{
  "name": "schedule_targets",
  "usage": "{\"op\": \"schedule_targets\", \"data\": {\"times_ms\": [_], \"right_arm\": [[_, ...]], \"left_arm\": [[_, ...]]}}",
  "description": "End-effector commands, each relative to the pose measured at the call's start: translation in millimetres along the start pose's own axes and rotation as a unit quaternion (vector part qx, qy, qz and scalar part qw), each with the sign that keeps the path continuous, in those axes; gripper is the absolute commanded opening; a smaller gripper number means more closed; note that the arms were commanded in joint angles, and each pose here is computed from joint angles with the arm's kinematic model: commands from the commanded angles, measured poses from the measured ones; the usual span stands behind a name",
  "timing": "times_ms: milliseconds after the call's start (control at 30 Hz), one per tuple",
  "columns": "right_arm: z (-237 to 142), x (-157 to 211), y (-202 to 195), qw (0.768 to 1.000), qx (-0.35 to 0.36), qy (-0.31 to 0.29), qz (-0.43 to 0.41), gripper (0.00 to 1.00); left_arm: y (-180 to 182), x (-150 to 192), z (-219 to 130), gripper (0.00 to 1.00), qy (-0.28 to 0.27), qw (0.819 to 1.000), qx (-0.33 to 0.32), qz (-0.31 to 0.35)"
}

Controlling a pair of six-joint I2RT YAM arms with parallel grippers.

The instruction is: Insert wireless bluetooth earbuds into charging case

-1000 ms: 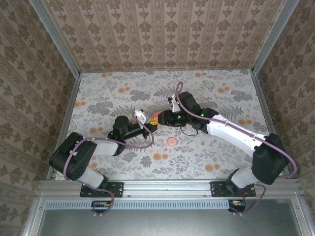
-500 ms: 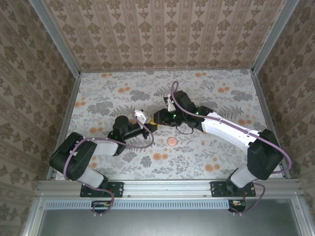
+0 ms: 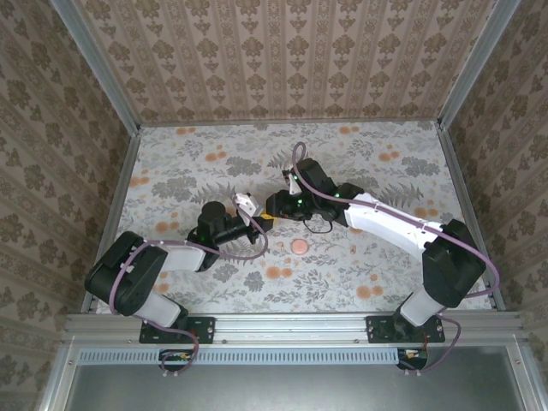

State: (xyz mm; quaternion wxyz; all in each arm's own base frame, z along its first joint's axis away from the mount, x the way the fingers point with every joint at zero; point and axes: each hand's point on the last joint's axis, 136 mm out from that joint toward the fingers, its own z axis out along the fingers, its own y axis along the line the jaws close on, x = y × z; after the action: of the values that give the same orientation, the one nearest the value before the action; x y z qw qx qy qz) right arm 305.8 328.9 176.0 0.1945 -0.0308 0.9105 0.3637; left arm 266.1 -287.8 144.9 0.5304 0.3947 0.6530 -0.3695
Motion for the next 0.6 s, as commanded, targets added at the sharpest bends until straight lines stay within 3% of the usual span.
{"op": "schedule_targets", "data": {"times_ms": [0, 233, 567], "right_arm": [[5.1, -0.4, -5.2, 0.999, 0.032, 0.002, -0.004, 0.36], [6.0, 4.9, -17.2, 0.996, 0.086, 0.009, -0.033, 0.32], [-0.4, 2.4, -13.8, 0.995, 0.08, 0.0, -0.058, 0.28]], "left_arm": [[-8.4, -25.6, 0.3, 0.18, -0.03, 0.999, 0.014, 0.038], [-10.4, -27.0, -0.9, 0.18, -0.025, 0.999, 0.015, 0.044], [-11.5, -26.7, -1.0, 0.18, -0.025, 0.999, 0.018, 0.042]]}}
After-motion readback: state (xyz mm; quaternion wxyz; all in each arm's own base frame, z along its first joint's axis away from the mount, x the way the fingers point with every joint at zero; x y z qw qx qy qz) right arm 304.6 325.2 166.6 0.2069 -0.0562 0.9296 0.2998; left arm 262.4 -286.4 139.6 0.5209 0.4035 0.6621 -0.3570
